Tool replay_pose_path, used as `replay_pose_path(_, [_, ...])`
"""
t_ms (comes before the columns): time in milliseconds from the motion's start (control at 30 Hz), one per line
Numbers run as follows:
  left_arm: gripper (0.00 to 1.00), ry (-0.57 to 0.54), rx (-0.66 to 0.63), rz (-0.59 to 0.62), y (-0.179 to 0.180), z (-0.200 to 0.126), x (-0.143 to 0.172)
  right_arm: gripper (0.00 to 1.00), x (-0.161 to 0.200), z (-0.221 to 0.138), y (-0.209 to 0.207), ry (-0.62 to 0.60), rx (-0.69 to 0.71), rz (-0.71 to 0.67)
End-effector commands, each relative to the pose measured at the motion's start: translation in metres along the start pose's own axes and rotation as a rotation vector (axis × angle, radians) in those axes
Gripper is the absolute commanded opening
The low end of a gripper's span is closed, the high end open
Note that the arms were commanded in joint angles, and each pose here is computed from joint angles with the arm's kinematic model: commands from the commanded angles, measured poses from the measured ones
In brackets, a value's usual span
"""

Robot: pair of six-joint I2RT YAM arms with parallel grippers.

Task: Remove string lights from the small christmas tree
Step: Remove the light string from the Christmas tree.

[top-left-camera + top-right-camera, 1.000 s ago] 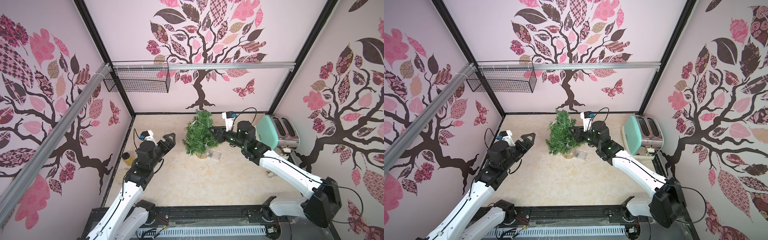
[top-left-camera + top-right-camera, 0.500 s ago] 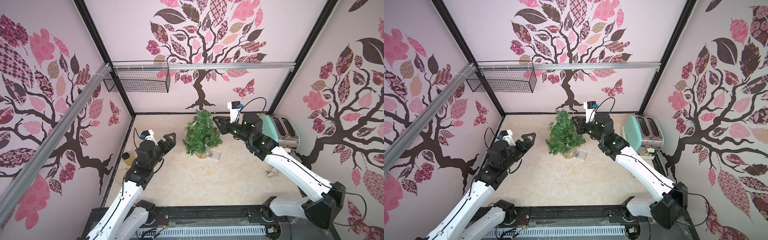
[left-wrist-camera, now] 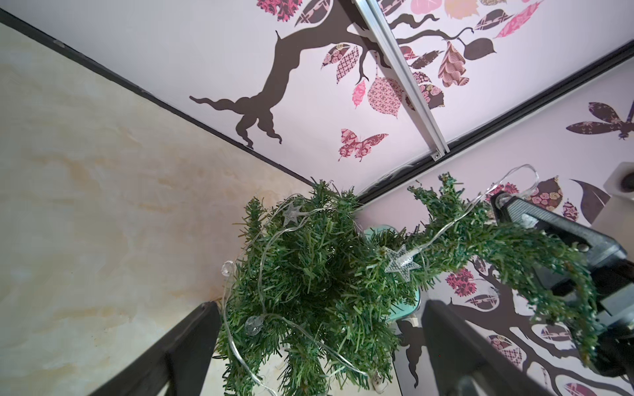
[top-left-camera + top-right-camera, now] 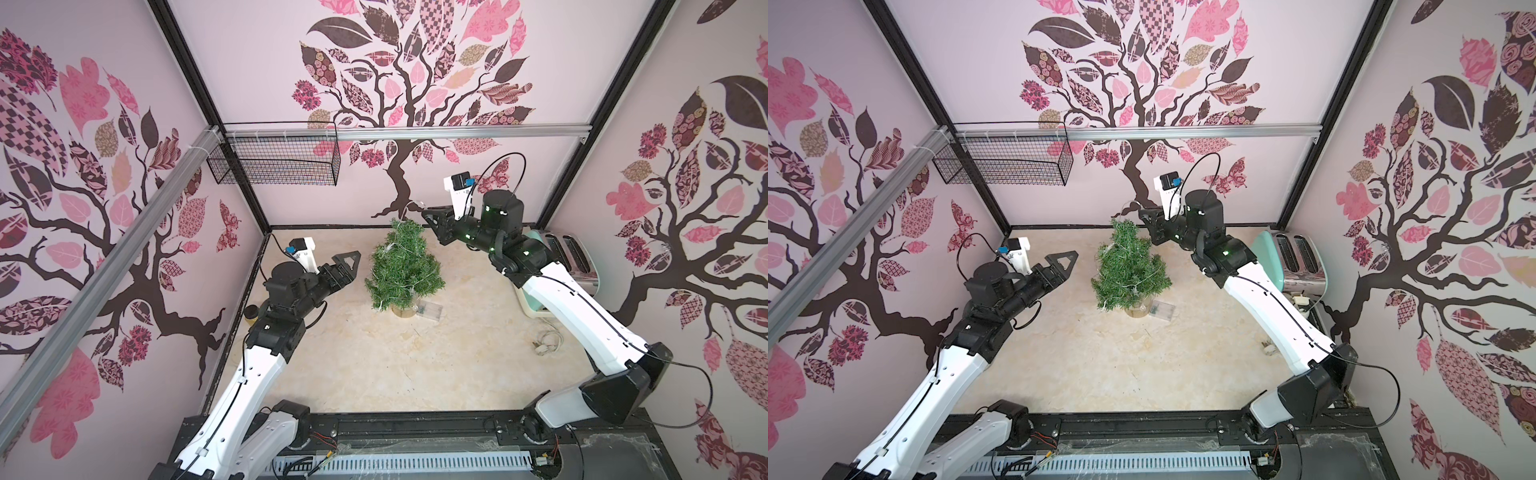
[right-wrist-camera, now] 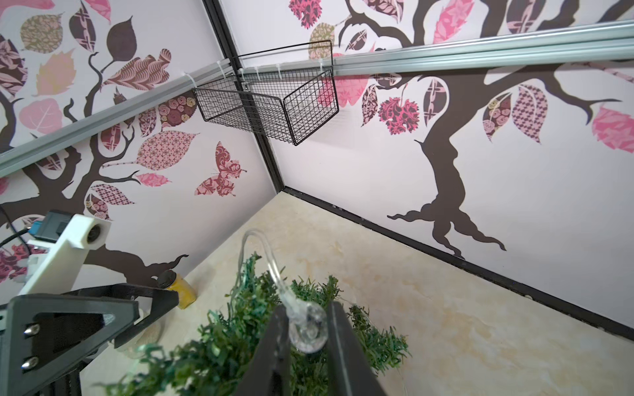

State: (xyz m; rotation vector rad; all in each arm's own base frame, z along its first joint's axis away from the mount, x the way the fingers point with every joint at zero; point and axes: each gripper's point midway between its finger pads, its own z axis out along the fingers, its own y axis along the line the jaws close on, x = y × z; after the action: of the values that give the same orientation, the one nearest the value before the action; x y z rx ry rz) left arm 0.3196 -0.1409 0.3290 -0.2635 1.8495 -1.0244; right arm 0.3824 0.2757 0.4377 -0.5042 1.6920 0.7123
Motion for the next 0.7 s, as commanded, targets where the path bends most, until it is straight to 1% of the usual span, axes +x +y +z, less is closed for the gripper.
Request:
replay_pose_path(0, [0.98,0.033,0.077,0.051,-0.018,0.001,0.000,0.18,-0.016,-0.008,0.013,-0.015,-0.047,-0.065])
replay_pose_path(67, [0.98,0.038,0.083,0.056,-0.018,0.002,0.001,0.18,-0.026,-0.013,0.019,-0.038,-0.073,-0.073])
replay_pose_path(167, [0.98,0.040,0.079,0.055,-0.017,0.003,0.001,0.17,-0.032,-0.016,0.032,-0.039,-0.125,-0.076])
replay_pose_path(300, [0.98,0.034,0.077,0.057,-0.016,0.002,-0.001,0.17,-0.025,-0.017,0.053,-0.007,-0.145,-0.127])
replay_pose_path(467, [0.98,0.035,0.062,0.051,-0.010,0.002,-0.001,0.17,-0.019,-0.033,0.056,-0.017,-0.147,-0.117])
replay_pose_path(667, [0.98,0.038,0.056,0.044,-0.008,0.003,-0.001,0.16,-0.004,-0.052,0.075,0.002,-0.190,-0.126])
